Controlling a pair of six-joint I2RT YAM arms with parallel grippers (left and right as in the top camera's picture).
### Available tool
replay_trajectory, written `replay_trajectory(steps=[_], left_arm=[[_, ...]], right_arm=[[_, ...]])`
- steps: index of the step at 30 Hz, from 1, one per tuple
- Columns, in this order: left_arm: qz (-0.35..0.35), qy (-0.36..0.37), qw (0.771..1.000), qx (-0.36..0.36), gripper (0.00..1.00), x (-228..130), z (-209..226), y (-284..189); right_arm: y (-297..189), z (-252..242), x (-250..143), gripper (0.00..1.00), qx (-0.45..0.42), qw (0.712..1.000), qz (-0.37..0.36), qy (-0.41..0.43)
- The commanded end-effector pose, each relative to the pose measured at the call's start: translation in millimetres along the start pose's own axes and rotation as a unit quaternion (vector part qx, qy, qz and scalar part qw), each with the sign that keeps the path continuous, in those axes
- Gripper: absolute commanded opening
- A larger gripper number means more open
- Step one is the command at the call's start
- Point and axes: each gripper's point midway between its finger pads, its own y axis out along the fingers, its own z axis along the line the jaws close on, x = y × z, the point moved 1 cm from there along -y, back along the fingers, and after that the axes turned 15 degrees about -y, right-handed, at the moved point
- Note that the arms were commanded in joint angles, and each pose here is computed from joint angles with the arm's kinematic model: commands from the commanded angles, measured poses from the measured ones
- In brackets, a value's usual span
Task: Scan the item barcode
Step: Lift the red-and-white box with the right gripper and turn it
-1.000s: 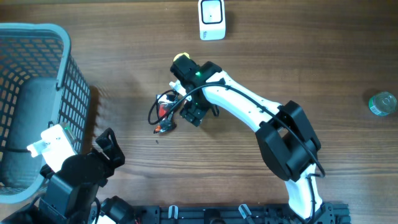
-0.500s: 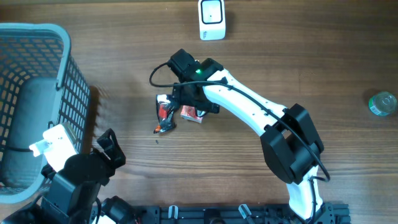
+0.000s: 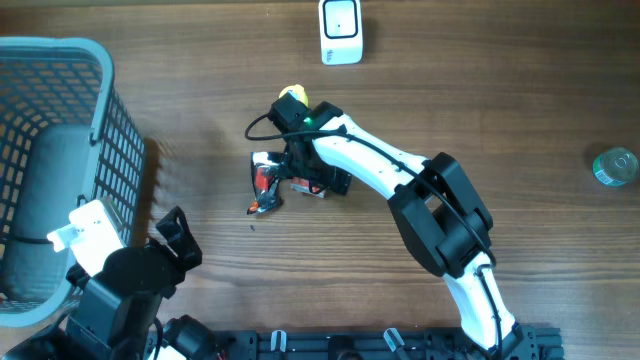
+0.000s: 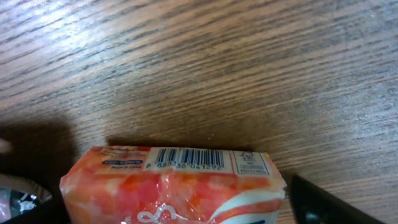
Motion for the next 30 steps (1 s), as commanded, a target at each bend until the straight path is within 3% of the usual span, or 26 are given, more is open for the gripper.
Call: replay_trajectory(steps=[1,3,6,8,10,12,14,15,16,20,21,22,25,30], left_arm=[[-0.001,0.005,1.000,0.004,1.00,-0.8,0.6,1.9],[-0.001,0.005,1.000,0.004,1.00,-0.8,0.6,1.9],[-0.001,0.005,1.000,0.004,1.00,-0.8,0.7,1.9],[-0.001,0.005,1.000,0.004,1.00,-0.9,0.7,1.9],[-0.001,0.005,1.000,0.004,1.00,-0.9,0.7,1.9],[0.001,0.005,1.000,0.003,1.00,-1.4,0.4,1.9],[0.004,0.003,1.000,0.001,1.00,-2.5,-0.1,1.9],[0.004,0.002,1.000,0.001,1.00,-2.7,-0.2,1.9],[0.004,0.001,1.000,0.001,1.00,-2.6,-0.1,1.9],[0.005,0.001,1.000,0.000,1.00,-3.0,-0.4,1.9],[0.005,0.001,1.000,0.001,1.00,-3.0,-0.3,1.9],[0.006,0.001,1.000,0.000,1.00,-3.1,-0.4,1.9],[0.006,0.001,1.000,0.001,1.00,-3.1,-0.3,1.9],[0.005,0.001,1.000,0.001,1.00,-3.0,-0.2,1.9]], right_arm=[[11.0,3.0,-2.6,0.79,0.002,0.999,0.013,-0.036],[11.0,1.1,-0.9,0.68,-0.003,0.995,0.008,-0.101],[11.0,-1.3,2.8,0.67,-0.013,0.978,0.000,-0.211],[10.9,-0.7,6.8,0.67,-0.016,0.950,-0.008,-0.311],[10.9,0.5,7.2,0.67,-0.014,0.911,-0.008,-0.413],[10.9,0.2,7.1,0.65,-0.015,0.846,-0.006,-0.532],[10.9,0.3,7.3,0.66,-0.016,0.802,-0.005,-0.597],[11.0,1.1,9.0,0.66,-0.018,0.775,-0.008,-0.631],[11.0,1.4,9.8,0.72,-0.018,0.746,-0.009,-0.666],[10.7,5.3,15.6,0.73,-0.023,0.633,-0.020,-0.774],[10.2,0.2,21.9,1.00,-0.047,0.614,-0.019,-0.787],[8.0,-8.6,36.4,1.00,-0.089,0.617,-0.022,-0.782],[6.9,-15.0,42.1,1.00,-0.102,0.634,-0.022,-0.766],[-18.6,-9.0,34.3,1.00,-0.100,0.697,-0.043,-0.709]])
